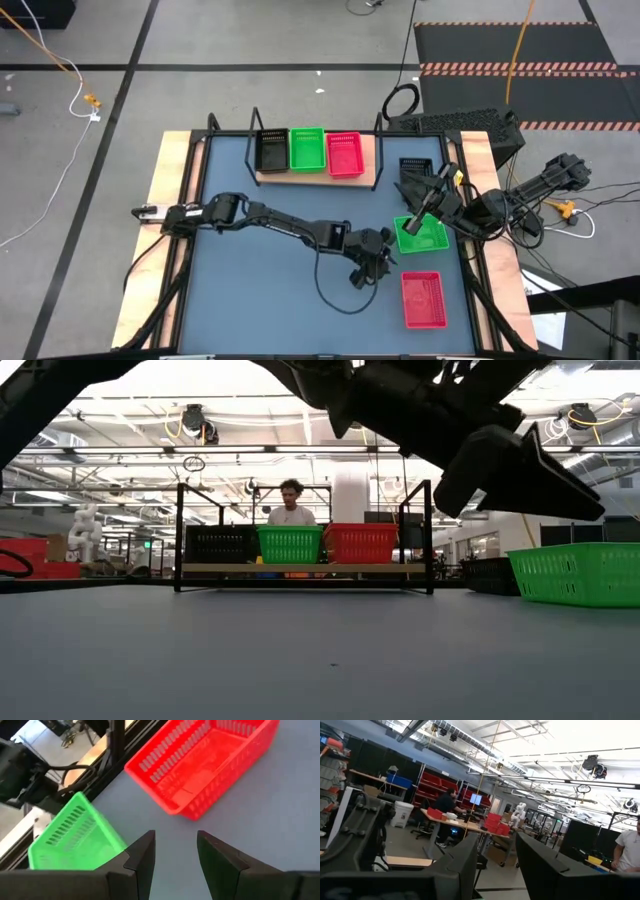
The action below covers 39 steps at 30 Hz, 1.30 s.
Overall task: Stack baskets on shelf by color
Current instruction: Move the red bin to the middle right of the table
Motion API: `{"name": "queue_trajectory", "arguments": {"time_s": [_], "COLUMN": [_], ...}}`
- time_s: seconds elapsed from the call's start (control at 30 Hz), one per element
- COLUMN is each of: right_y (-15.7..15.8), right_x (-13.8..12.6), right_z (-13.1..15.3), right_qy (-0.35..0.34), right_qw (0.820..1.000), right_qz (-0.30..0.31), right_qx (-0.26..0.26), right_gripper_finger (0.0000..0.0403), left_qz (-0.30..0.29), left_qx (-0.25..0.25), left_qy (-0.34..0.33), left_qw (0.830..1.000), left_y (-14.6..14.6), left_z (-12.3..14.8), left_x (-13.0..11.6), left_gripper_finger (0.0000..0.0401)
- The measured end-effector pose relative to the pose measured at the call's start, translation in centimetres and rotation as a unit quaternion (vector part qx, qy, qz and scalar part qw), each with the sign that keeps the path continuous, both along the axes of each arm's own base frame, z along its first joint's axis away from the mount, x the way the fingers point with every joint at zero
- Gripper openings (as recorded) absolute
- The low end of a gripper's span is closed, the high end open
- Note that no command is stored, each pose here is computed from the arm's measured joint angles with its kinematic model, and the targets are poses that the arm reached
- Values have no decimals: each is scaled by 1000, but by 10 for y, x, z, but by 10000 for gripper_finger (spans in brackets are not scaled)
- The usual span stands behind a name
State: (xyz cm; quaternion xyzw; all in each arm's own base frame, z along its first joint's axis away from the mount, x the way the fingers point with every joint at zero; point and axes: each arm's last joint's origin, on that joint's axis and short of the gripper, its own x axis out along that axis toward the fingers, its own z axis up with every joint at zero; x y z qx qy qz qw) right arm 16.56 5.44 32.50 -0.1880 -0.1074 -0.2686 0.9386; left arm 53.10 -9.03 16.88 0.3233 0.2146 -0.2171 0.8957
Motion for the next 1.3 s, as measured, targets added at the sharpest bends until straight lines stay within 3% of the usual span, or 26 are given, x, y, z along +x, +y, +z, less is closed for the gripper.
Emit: {"name": "queue_trajectory", "arguments": {"time_s": [0.57, 0.77, 0.93, 1.1, 1.2, 1.3], "right_y": [2, 2, 2, 4, 6, 8], "right_x": [3, 4, 4, 4, 3, 3], "right_z": [-6, -7, -8, -9, -10, -11], "right_qy": [-8, -1, -9, -18, -18, -20], "right_qw": [998, 998, 996, 993, 992, 990], "right_qz": [25, 27, 34, 50, 57, 66], "right_qx": [54, 57, 77, 105, 109, 121], "right_gripper_finger": [130, 130, 130, 130, 130, 130], "left_qz": [-40, -89, -156, -190, -187, -149], "left_qx": [6, -81, -45, -5, -12, -62], "left_qy": [-15, -65, -54, -63, -85, -107], "left_qw": [999, 991, 985, 980, 979, 981], "left_y": [-27, -35, -32, -39, -41, -40], "left_z": [2, 9, -12, -12, -9, -1], "left_x": [-4, 2, 2, -1, 1, 5], "left_gripper_finger": [147, 147, 147, 147, 147, 147]}}
